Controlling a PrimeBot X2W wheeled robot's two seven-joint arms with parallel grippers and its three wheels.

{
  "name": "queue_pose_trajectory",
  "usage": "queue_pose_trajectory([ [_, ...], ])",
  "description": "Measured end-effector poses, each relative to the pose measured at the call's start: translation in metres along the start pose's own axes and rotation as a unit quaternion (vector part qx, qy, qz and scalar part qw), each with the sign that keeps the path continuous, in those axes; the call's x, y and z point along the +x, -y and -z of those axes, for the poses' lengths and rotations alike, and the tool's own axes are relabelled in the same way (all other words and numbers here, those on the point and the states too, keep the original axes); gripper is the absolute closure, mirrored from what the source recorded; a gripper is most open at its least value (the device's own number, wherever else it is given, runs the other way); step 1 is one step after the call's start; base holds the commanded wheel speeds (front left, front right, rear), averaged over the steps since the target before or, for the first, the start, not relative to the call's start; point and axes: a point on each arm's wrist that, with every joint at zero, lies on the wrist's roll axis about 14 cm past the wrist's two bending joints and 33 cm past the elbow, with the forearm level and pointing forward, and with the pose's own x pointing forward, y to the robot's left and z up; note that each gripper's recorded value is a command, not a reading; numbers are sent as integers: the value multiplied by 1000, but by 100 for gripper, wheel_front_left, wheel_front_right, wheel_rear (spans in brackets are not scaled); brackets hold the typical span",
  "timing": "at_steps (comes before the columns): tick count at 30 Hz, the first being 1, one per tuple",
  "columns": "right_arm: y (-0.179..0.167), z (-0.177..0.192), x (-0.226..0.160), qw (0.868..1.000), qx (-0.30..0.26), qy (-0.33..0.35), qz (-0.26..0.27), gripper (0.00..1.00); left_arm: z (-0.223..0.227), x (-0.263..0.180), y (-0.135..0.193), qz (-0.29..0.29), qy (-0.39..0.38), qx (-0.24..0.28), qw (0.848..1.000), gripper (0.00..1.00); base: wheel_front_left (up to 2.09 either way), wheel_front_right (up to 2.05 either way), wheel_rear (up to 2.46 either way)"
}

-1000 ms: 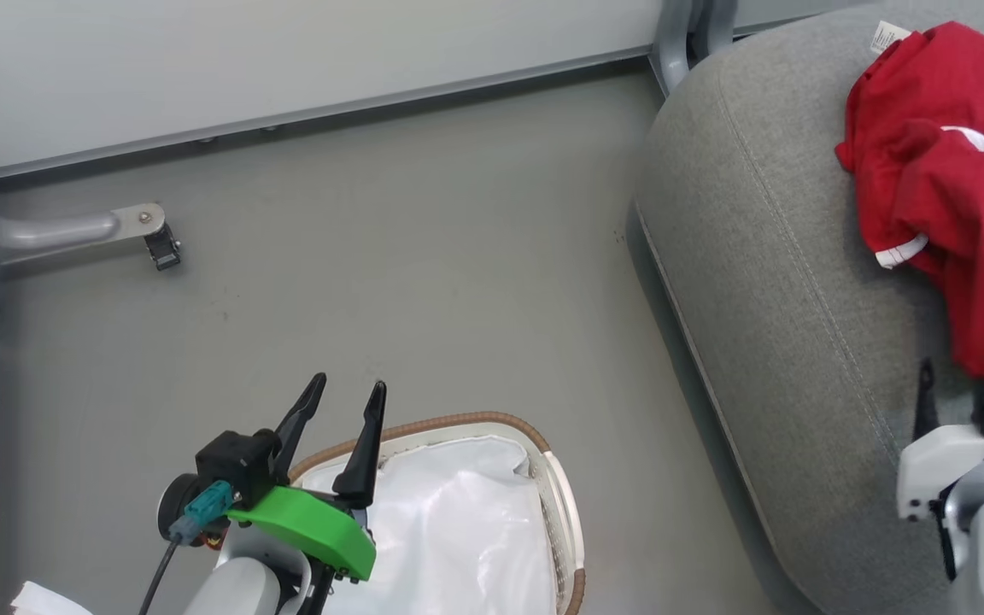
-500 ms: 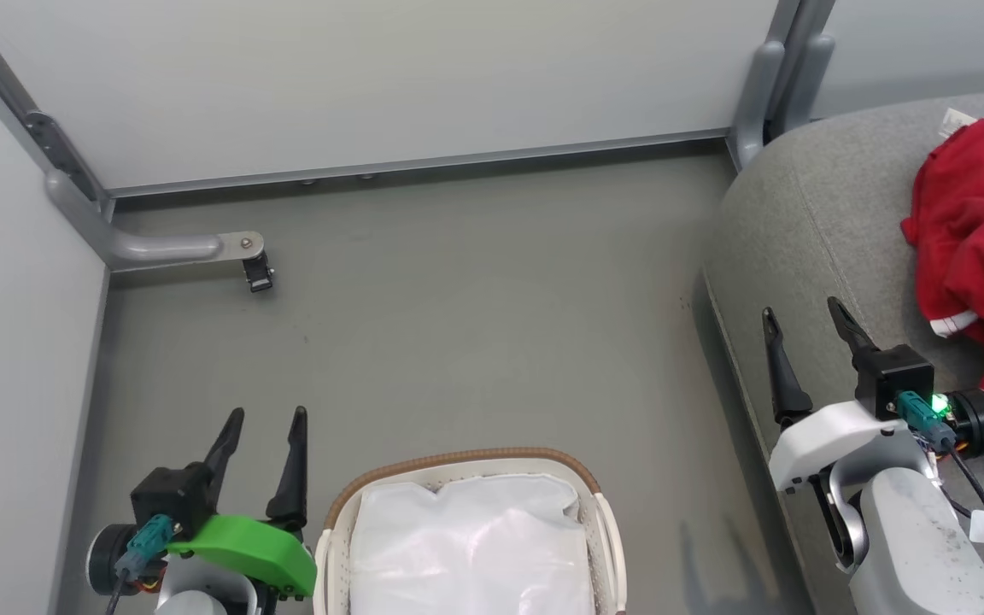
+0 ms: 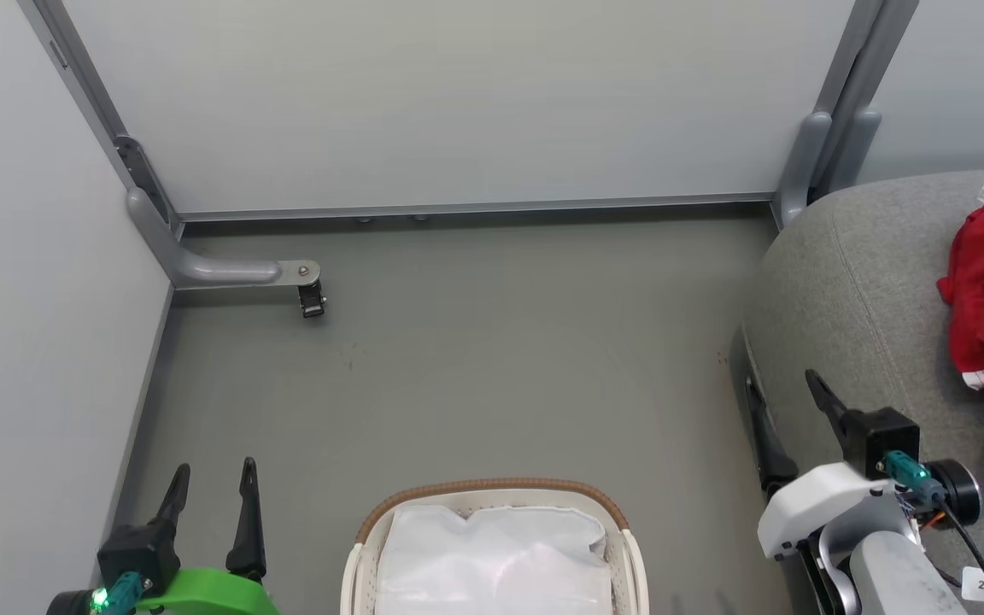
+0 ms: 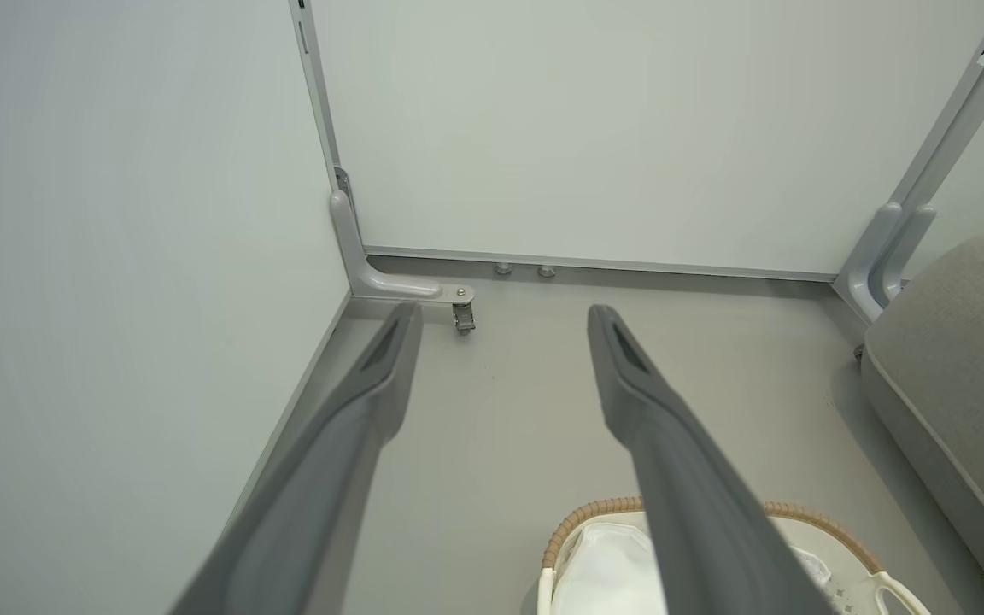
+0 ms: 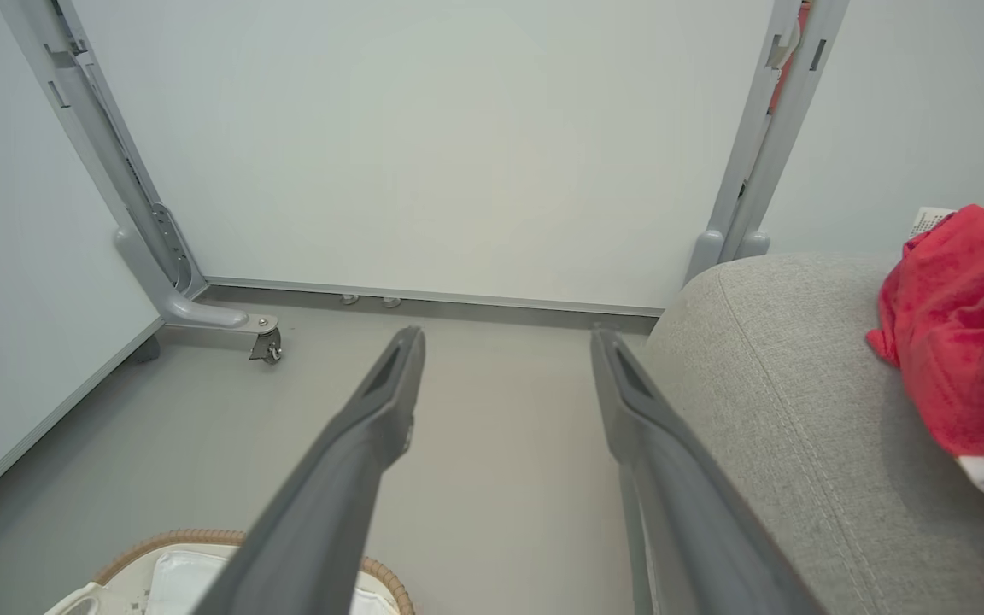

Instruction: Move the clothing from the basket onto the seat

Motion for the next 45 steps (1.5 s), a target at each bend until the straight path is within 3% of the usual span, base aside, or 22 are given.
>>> queue_pose_trajectory([
  [9, 0, 23, -16, 999, 15, -33, 5, 0, 13, -13, 4, -3, -14, -27, 1000, 0, 0, 0, 0],
  [10, 0, 24, -16, 999, 16, -34, 5, 100, 15, -14, 5, -3, -18, -28, 999, 100, 0, 0, 0],
  [16, 0, 46, -28, 997, 37, -71, 16, 100, 30, -19, 4, -9, -43, -45, 998, 100, 0, 0, 0],
  [26, 13, 38, -27, 988, 130, -61, 52, 100, 28, -15, -1, -33, -45, -133, 990, 100, 0, 0, 0],
  [45, 30, 29, -31, 954, 282, -40, 93, 100, 14, -3, -4, -50, -30, -277, 959, 100, 0, 0, 0],
])
